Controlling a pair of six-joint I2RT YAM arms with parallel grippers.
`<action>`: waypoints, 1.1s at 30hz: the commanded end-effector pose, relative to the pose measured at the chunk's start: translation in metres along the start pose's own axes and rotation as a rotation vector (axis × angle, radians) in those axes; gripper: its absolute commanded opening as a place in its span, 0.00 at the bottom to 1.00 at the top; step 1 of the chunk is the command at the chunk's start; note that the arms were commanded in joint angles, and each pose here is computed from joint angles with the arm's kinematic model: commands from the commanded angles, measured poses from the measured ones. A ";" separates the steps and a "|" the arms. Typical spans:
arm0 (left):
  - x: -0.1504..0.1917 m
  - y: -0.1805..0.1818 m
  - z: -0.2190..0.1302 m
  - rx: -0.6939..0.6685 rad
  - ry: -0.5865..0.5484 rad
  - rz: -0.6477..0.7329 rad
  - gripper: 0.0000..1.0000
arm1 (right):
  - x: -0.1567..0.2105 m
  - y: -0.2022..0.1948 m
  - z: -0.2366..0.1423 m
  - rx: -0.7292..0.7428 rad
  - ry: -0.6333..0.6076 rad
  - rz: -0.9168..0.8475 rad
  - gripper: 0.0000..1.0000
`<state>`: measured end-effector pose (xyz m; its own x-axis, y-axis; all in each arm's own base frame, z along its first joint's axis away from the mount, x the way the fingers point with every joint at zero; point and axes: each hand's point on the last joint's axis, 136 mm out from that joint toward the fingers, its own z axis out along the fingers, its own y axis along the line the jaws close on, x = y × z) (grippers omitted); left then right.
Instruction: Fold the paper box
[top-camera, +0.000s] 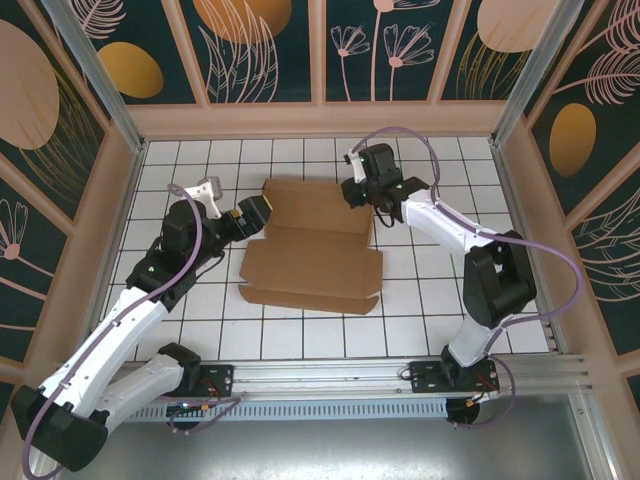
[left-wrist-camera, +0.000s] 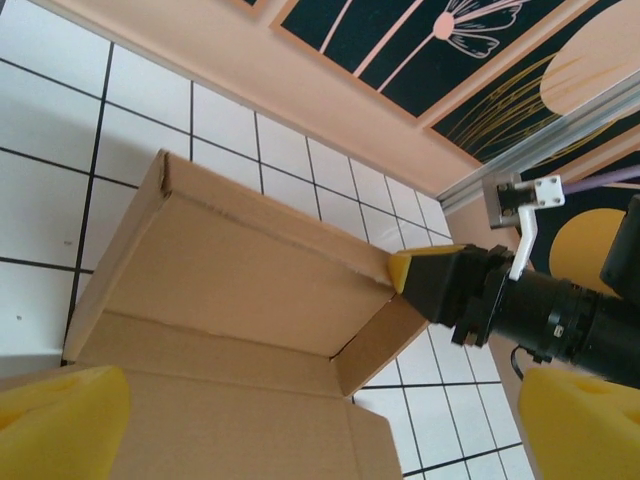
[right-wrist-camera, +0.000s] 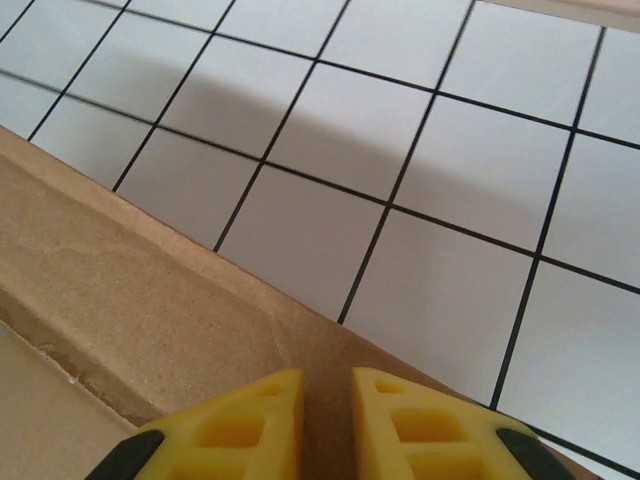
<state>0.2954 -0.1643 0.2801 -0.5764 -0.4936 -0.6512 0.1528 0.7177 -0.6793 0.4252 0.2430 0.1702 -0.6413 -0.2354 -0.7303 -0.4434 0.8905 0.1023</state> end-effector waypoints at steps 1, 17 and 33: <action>-0.008 -0.009 -0.004 0.016 -0.002 0.000 0.99 | 0.040 -0.009 0.024 0.004 0.151 0.053 0.20; -0.026 -0.015 -0.014 -0.028 -0.033 0.021 0.99 | 0.110 -0.089 0.061 0.060 0.347 0.468 0.26; -0.044 -0.015 -0.016 -0.088 -0.081 0.058 0.99 | 0.181 -0.044 -0.028 0.031 0.337 0.698 0.59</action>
<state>0.3035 -0.1525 0.3133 -0.5323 -0.4944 -0.6872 0.1133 0.7628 -0.6366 0.3178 0.1481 0.0386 -0.9396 0.2386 -0.2455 0.1223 0.9038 0.4101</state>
